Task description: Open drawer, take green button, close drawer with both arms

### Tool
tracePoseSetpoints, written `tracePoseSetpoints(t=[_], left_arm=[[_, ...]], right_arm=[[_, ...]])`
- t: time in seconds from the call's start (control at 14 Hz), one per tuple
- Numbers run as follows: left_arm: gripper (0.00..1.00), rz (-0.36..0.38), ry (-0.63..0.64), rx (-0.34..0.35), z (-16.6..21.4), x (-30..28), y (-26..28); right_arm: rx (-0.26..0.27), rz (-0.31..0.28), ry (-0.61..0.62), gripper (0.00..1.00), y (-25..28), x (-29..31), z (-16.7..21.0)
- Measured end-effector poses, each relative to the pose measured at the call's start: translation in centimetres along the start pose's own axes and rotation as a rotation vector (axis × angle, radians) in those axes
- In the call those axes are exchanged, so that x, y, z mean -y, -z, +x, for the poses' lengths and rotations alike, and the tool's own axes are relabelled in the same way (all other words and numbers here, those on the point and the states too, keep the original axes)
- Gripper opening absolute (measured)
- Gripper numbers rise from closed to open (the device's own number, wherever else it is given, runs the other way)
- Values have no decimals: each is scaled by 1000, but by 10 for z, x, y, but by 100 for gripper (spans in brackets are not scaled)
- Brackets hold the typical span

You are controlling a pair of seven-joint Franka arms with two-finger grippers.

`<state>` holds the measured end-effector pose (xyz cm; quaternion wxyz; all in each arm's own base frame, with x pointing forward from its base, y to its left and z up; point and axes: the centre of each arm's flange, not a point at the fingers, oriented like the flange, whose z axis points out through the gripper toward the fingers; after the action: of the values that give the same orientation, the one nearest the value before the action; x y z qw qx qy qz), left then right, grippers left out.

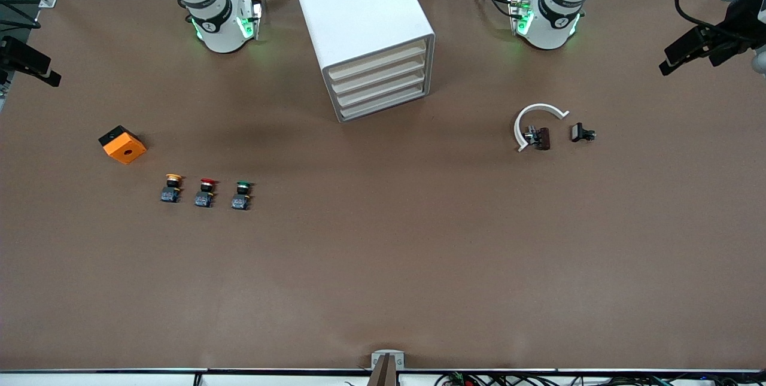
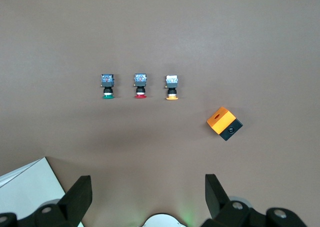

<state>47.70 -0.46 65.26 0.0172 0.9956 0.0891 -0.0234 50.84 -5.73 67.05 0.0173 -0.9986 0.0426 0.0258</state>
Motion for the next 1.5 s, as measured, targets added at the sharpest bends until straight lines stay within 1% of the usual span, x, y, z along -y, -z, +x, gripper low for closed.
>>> tracePoseSetpoints(t=[0.14, 0.21, 0.43, 0.64, 0.72, 0.79, 1.07, 1.29, 1.5], left_arm=[[100, 3, -37, 0, 2, 1, -2], [100, 5, -51, -12, 6, 1, -5], [100, 43, -141, -69, 16, 2, -16], [100, 50, -279, -126, 23, 1, -23], [100, 51, -297, -135, 24, 1, -22], [100, 50, -292, -141, 24, 0, -20], [100, 41, -190, -161, 23, -10, -9], [100, 20, -172, -137, 22, -18, -9], [100, 18, -185, -118, 21, -30, -12]], right_arm=[[-6, 2, -2, 100, 0, -2, -6], [-9, 3, -4, 100, 0, -3, -8], [-12, 4, -7, 100, 0, -5, -9], [-12, 4, -7, 100, 0, -5, -9], [-12, 4, -7, 100, 0, -5, -9], [-14, 4, -7, 100, 0, -5, -9], [-39, 3, -7, 100, 2, -5, -6], [-49, 3, -7, 100, 3, -5, -5], [-56, 3, -6, 100, 4, -5, -5]])
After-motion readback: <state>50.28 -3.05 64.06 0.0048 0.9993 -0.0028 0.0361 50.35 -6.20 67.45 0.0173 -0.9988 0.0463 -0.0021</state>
